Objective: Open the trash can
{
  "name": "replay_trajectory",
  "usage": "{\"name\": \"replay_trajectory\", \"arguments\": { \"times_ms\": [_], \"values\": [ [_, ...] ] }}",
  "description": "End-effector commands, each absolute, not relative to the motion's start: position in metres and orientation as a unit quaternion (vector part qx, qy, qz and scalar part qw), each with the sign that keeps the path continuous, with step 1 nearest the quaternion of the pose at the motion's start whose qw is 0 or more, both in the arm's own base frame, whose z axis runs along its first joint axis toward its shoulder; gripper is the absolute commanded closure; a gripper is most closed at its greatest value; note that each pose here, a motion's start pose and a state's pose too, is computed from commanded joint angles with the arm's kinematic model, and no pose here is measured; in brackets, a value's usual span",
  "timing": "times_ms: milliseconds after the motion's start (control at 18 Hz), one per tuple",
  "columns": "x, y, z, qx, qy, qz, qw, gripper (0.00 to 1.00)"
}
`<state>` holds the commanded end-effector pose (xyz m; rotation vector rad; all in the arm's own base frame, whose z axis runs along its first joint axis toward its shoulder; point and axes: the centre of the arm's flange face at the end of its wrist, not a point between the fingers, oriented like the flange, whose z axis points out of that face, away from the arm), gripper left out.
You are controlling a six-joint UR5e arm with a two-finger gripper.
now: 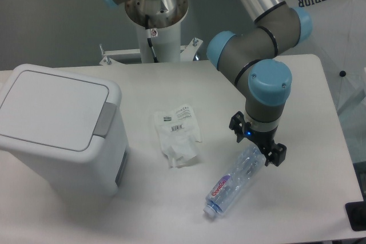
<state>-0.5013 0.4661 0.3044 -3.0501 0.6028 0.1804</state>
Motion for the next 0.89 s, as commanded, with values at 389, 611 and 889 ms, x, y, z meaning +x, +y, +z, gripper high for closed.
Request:
{"name": "replay_trajectory", "arguments": {
  "times_ms": [389, 611, 889],
  "values": [
    [-0.5015, 0.4664, 0.3061, -0.979, 0.193, 0.061, 0.016, 0.0],
    [-0.5039, 0.463, 0.3036, -0.98, 0.189, 0.059, 0.015, 0.0],
    [-0.5014, 0.4628, 0.3004, -0.988, 0.144, 0.053, 0.021, 0.0]
  ]
}}
